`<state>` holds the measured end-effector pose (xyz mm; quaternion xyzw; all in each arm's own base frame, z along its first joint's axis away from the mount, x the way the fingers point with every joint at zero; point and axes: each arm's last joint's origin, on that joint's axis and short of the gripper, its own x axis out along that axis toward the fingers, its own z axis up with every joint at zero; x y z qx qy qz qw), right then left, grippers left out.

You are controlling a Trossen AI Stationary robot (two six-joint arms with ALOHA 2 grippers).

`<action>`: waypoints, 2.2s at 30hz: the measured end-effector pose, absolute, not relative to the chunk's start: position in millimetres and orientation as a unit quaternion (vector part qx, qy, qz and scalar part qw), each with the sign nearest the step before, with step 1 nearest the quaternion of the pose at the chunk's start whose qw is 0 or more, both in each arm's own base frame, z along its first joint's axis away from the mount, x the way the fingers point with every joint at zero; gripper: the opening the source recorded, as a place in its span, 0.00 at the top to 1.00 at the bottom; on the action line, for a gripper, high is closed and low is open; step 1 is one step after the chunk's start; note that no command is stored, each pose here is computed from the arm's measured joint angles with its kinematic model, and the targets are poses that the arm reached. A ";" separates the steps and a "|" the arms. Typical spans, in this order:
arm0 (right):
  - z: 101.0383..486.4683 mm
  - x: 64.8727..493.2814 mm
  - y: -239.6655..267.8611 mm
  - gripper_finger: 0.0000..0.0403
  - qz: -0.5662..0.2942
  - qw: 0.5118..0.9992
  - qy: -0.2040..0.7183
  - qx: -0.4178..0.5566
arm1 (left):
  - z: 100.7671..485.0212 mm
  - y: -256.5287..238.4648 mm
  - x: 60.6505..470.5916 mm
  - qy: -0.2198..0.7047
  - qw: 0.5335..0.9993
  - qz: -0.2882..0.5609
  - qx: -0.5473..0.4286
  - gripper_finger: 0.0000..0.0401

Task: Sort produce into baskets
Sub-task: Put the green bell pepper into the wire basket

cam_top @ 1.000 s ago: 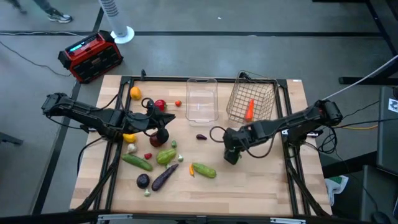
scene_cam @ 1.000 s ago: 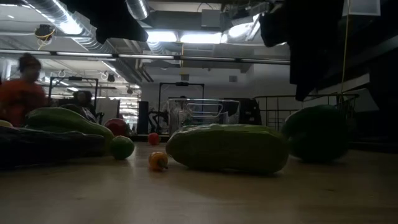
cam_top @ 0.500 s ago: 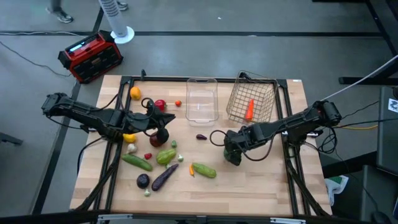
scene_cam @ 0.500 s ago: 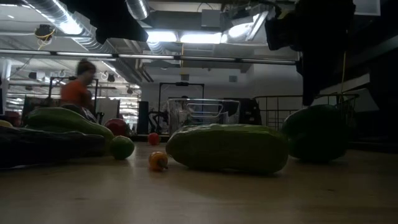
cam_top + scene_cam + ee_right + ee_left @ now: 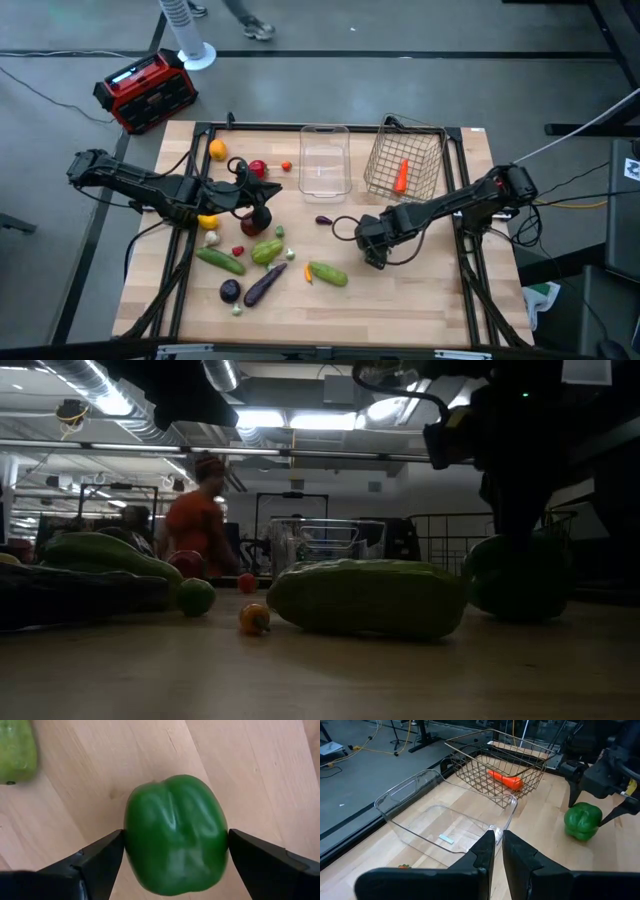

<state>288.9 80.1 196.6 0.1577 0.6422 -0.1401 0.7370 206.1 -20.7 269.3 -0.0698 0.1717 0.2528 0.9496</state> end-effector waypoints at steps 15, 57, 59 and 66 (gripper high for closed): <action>194.0 288.9 80.2 0.32 -0.142 0.732 0.648 0.156 | 269.3 -20.7 206.1 0.172 0.950 0.253 -0.070 0.92; 309.3 297.8 13.0 0.32 -0.253 0.716 0.651 0.000 | 269.3 -20.7 206.1 0.172 0.950 0.253 -0.070 0.92; 312.1 298.6 -2.3 0.32 -0.261 0.713 0.651 -0.013 | 269.3 -20.7 206.1 0.172 0.950 0.253 -0.070 0.92; 313.0 293.4 -56.9 0.32 -0.282 0.687 0.669 -0.023 | 269.3 -20.7 206.1 0.172 0.950 0.253 -0.070 0.92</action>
